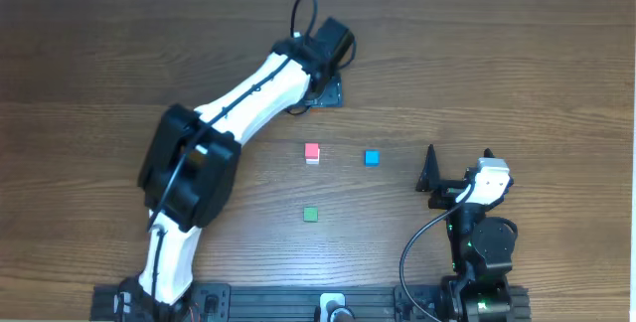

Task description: Stack Cubes

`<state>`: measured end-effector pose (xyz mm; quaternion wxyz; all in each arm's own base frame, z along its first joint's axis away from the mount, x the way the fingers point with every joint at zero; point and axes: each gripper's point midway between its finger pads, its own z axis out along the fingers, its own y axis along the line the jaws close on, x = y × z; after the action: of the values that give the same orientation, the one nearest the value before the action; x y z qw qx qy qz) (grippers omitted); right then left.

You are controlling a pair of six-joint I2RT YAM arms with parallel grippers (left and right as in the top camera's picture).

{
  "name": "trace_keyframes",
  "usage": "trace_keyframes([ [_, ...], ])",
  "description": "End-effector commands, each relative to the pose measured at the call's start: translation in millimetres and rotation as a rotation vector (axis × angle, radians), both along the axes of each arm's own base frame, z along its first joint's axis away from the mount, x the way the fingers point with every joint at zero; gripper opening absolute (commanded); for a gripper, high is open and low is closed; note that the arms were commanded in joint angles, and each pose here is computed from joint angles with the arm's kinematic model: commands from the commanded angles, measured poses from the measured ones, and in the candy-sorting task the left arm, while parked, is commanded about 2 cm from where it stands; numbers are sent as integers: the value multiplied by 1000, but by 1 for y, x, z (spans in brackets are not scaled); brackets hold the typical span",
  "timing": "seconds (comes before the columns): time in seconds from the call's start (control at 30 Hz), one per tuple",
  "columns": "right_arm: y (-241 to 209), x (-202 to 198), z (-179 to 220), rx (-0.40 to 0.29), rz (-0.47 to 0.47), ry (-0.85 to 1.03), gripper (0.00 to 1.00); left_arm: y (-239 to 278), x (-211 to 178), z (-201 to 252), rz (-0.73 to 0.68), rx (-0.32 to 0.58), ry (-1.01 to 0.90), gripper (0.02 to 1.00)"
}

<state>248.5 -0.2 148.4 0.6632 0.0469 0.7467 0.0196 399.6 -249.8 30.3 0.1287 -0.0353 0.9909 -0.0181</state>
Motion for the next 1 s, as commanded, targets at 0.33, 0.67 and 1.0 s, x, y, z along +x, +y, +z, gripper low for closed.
trace_keyframes([
  [0.33,-1,0,-2,-1,-1,2,993,-2,6,-16,-25,21,5,599],
  [0.67,-1,0,-2,-1,-1,2,993,-2,6,-27,-23,27,15,476],
  [1.0,-1,0,-2,0,-1,2,991,-3,7,-26,-21,24,12,242],
])
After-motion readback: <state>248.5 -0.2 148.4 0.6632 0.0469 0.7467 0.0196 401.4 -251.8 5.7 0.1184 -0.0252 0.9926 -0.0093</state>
